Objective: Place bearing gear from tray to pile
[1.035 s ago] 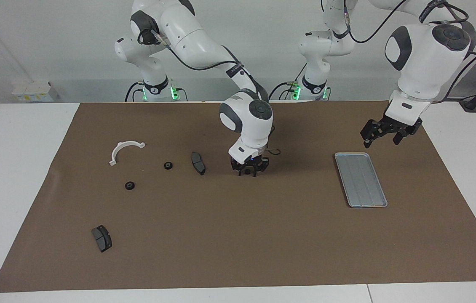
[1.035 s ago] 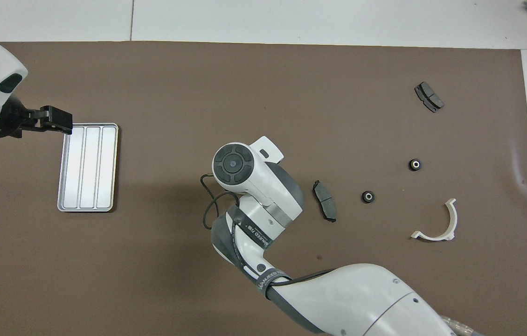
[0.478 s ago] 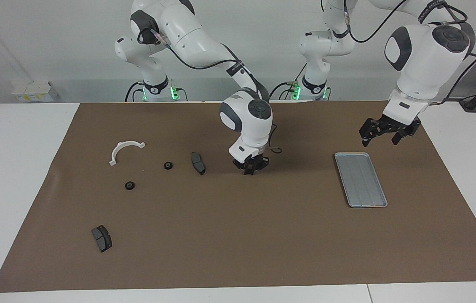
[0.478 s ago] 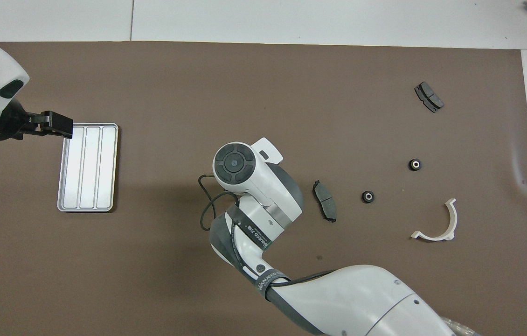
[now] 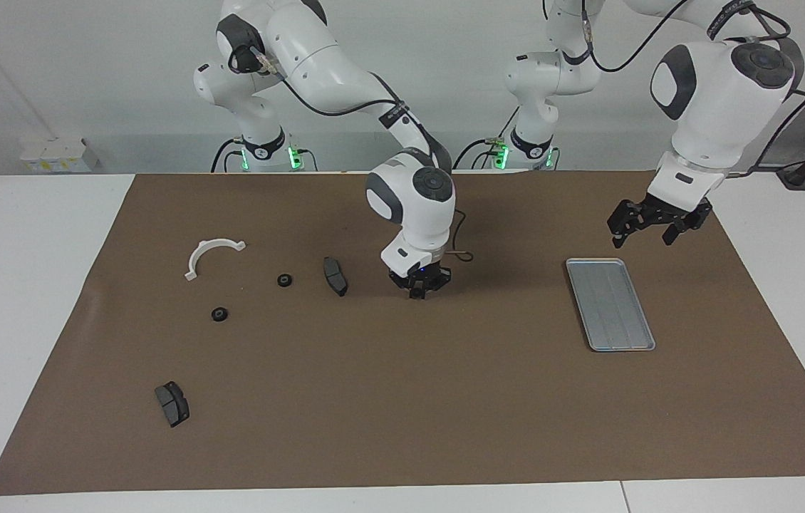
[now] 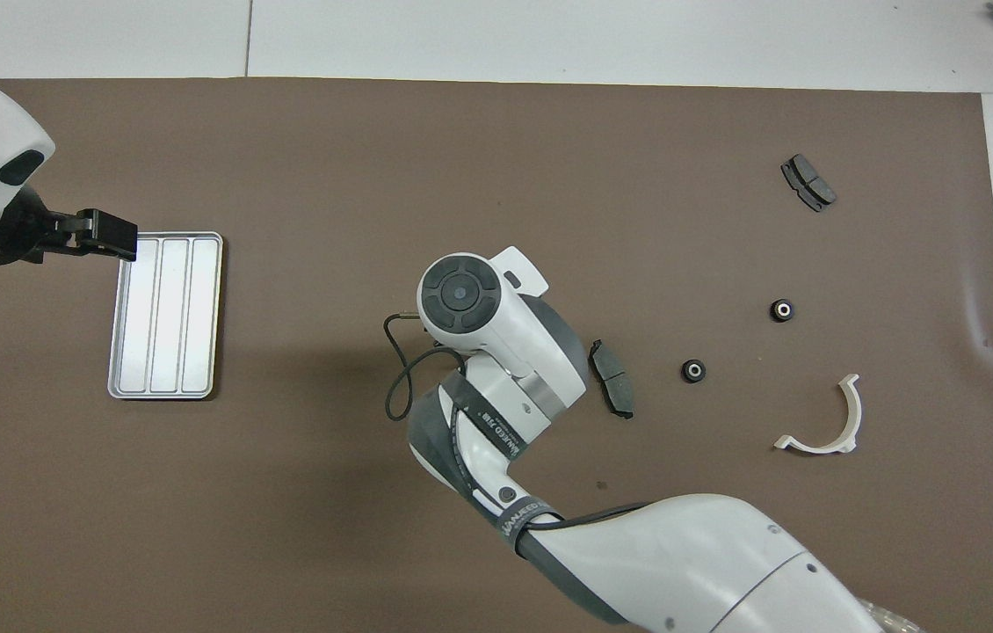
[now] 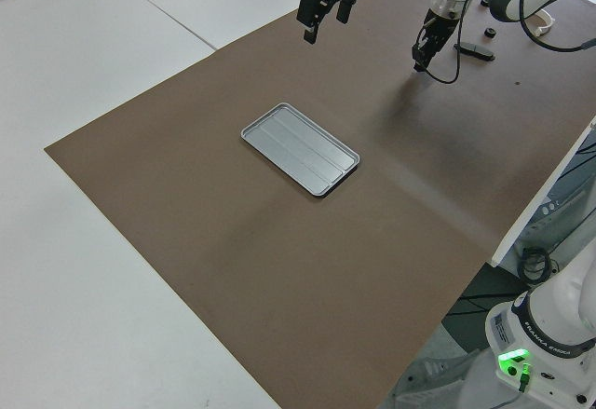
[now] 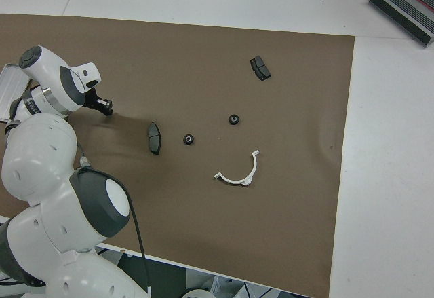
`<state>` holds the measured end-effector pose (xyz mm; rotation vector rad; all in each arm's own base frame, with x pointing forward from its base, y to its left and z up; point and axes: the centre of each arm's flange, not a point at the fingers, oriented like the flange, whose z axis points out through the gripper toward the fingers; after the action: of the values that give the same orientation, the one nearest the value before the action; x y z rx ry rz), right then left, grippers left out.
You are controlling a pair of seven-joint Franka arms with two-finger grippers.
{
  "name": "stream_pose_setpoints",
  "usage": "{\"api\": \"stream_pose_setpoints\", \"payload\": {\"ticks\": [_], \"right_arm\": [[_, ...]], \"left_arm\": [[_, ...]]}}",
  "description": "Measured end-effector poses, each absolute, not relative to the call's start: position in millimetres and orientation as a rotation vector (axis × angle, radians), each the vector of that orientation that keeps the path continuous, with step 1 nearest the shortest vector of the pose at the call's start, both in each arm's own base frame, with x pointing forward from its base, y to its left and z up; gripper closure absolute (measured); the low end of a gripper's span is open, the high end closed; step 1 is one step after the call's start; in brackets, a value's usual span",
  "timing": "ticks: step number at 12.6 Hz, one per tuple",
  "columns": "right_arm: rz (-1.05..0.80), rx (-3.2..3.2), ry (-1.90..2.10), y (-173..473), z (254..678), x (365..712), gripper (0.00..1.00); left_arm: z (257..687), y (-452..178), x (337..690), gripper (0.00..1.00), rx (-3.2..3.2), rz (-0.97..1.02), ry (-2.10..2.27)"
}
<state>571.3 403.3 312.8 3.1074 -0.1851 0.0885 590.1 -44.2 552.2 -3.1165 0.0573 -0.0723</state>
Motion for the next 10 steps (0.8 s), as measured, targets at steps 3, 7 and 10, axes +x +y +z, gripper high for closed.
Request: {"api": "stream_pose_setpoints", "payload": {"ticks": [3, 7, 10], "right_arm": [[0.112, 3.109, -0.172, 319, 328, 621, 0.77], [0.181, 3.115, -0.206, 208, 331, 671, 0.77], [0.147, 3.100, -0.268, 162, 321, 678, 0.77]], "left_arm": [[552, -44, 590, 0.00, -3.117, -0.072, 0.058], [552, -47, 590, 0.00, -3.118, -0.072, 0.067], [552, -49, 590, 0.00, -3.118, -0.071, 0.070]]}}
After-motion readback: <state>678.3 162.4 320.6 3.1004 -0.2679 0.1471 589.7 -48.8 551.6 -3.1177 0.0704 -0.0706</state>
